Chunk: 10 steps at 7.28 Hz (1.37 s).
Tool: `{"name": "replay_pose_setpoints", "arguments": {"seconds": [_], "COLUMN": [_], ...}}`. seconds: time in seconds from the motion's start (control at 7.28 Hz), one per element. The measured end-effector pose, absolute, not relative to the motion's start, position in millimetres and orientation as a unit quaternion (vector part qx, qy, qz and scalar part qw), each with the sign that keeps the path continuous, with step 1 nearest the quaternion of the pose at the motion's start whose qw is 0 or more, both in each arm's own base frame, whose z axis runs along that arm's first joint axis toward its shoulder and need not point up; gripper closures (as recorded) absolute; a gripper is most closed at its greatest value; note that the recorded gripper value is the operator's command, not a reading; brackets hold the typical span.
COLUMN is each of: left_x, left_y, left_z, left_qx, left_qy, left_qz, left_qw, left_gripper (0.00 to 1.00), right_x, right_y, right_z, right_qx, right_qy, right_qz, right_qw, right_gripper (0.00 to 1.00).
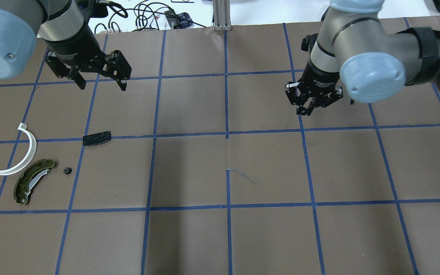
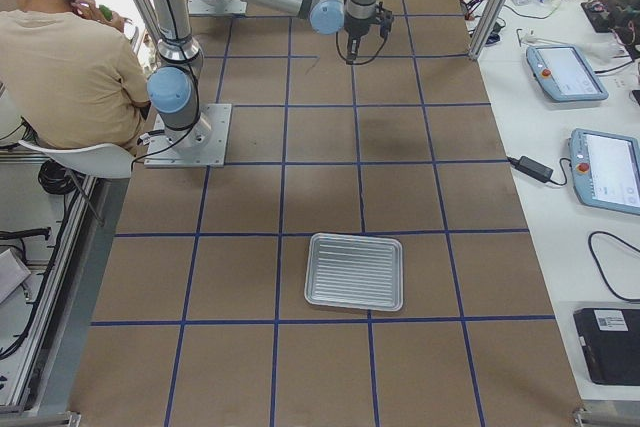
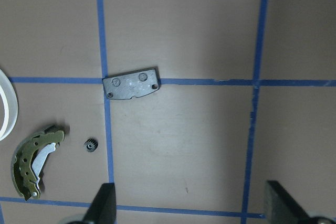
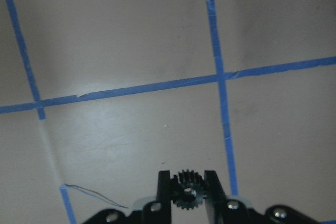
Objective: Place bearing gear from tray to pile
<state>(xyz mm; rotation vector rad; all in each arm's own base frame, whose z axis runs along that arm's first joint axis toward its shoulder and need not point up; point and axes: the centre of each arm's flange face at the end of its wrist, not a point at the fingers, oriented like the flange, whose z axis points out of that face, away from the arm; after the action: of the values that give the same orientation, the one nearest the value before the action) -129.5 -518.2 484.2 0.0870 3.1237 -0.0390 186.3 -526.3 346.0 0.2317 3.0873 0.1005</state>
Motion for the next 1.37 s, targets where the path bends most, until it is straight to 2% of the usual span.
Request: {"name": "replay_pose_setpoints", "arguments": {"seconds": [0.41, 0.96, 1.1, 1.37], "left_x": [-140, -140, -139, -139], "left_y": [-508, -511, -512, -514], "left_z": [493, 487, 485, 483], "left_qx": [0.001, 0.001, 0.001, 0.001], "left_qy": [1.000, 1.000, 1.000, 1.000], "left_qz": [-0.020, -0.015, -0.014, -0.012], "left_qw": [-0.012, -0.010, -0.010, -0.010], "left_gripper": [0.00, 0.00, 0.00, 0.00], "right_x": [303, 391, 402, 413], "right_y": [-503, -484, -481, -475], "right_z": [302, 230, 215, 199], "right_qx": [0.078, 0.076, 0.080, 0.088], "right_qy": [0.996, 0.996, 0.995, 0.995], "right_qz": [0.022, 0.024, 0.026, 0.031], "right_qw": [0.025, 0.047, 0.048, 0.043], "right_gripper": [1.00, 1.00, 0.86, 0.00]}}
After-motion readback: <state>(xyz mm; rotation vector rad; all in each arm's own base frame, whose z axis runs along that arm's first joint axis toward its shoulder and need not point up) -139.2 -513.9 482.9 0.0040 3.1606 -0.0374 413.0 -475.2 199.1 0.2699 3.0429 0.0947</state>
